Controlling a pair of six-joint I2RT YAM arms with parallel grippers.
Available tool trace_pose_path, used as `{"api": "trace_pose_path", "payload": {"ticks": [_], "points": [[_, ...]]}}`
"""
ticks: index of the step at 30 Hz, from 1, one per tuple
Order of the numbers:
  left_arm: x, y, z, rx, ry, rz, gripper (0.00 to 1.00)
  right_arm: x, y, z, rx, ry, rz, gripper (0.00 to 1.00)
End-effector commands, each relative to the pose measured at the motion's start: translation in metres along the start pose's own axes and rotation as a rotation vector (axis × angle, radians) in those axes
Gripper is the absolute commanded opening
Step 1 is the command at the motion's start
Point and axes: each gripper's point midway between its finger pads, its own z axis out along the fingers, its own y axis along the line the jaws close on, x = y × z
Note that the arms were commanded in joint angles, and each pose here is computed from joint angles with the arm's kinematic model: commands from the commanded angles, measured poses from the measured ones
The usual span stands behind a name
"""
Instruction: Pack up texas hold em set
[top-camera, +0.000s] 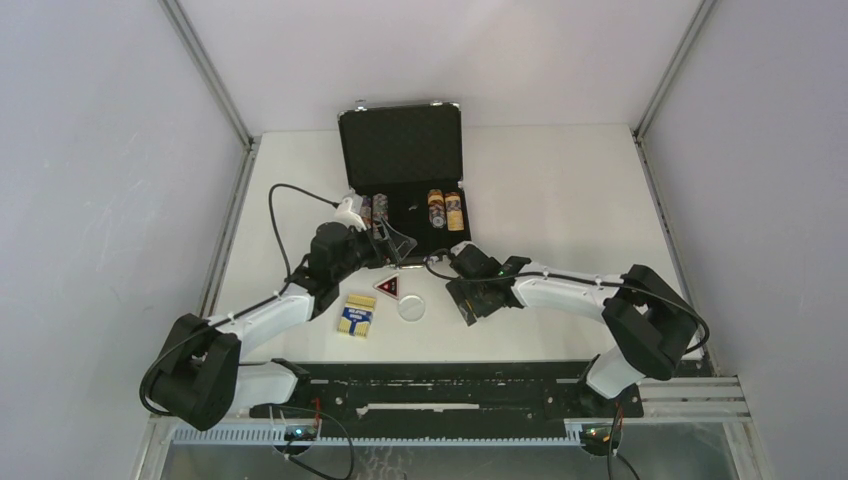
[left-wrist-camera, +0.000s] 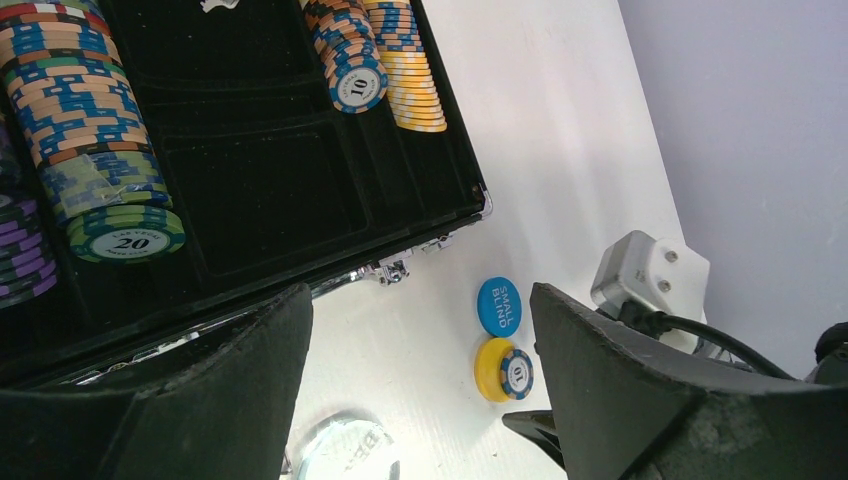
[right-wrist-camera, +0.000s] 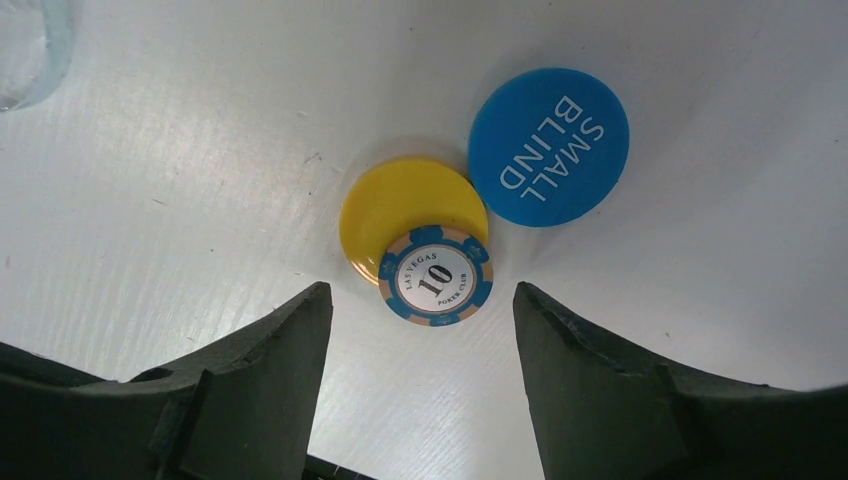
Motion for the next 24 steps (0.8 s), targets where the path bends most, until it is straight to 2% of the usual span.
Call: {"api": "trace_pose_path", "payload": {"ticks": [1,24], "points": [[-0.0107,-0.0117,-0.0005,0.043,-0.034,0.011,0.85,-0.0098,0.0017,-0.0033,0.004,-0.005,-0.011,0.74],[-0.0089,-0.0111,0.0009,0.041,-0.021,0.01,0.85,-0.0109,0.0047,0.0027,-0.012,0.018,-0.037,0.69]]}}
